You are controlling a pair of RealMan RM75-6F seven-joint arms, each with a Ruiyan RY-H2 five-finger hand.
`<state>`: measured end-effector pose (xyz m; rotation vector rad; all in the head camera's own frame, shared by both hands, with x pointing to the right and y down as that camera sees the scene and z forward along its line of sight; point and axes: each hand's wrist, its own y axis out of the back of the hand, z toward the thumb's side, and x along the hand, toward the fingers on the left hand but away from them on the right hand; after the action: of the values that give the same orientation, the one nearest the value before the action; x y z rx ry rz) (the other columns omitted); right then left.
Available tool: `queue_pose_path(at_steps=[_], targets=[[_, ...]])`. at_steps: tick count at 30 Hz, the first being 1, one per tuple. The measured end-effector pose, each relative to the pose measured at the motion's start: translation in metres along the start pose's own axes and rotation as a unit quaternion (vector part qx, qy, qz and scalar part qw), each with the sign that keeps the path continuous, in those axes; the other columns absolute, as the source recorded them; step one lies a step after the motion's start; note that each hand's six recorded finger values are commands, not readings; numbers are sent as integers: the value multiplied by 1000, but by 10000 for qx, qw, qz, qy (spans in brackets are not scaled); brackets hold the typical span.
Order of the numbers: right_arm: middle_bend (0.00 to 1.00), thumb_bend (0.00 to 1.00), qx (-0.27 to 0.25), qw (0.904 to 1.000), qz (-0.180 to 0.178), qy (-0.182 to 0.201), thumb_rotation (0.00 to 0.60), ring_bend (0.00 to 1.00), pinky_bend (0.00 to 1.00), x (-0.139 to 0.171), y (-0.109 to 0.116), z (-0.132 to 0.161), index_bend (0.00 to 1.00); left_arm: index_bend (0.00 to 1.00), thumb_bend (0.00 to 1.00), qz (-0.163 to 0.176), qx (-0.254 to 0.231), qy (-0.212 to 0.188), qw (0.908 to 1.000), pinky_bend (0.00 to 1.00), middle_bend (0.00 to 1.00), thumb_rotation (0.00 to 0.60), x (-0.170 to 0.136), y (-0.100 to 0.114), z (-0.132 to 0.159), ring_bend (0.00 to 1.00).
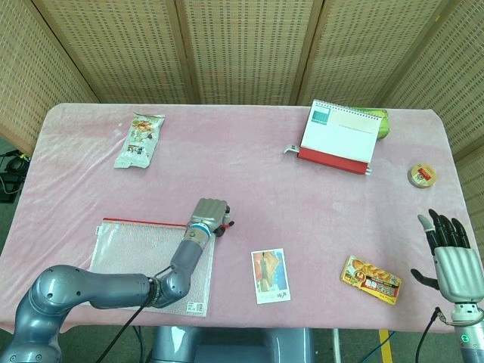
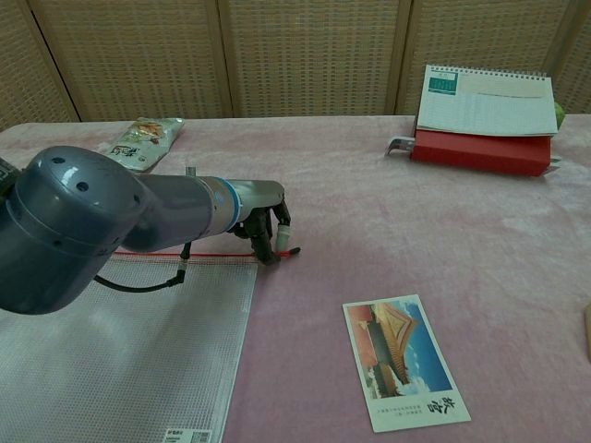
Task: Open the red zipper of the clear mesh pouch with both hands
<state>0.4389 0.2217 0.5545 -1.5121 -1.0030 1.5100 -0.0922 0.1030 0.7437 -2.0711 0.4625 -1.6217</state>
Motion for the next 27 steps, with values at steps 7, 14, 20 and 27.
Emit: queue_pose_path(at_steps=[7,14,20,27], targets=[[0,0,-21,10000,-5,9,600,0,0,0,1,0,0,588,452,16,-20,-6,10000,976,810,600,-2,2,-1,867],[0,0,-23,10000,-7,8,600,0,0,0,1,0,0,686,579,42,-22,-18,10000,976,818,600,-5,6,-1,868],[0,0,-11,10000,3,21,600,0,0,0,0,1,0,800,713,125,-168,-98,9997,984,859,600,-10,16,-1,884],[0,0,-21,9999,99,63,600,0,0,0,-5,4,0,833,813,368,-382,-243,9983,997,868,600,-23,38,-8,890]])
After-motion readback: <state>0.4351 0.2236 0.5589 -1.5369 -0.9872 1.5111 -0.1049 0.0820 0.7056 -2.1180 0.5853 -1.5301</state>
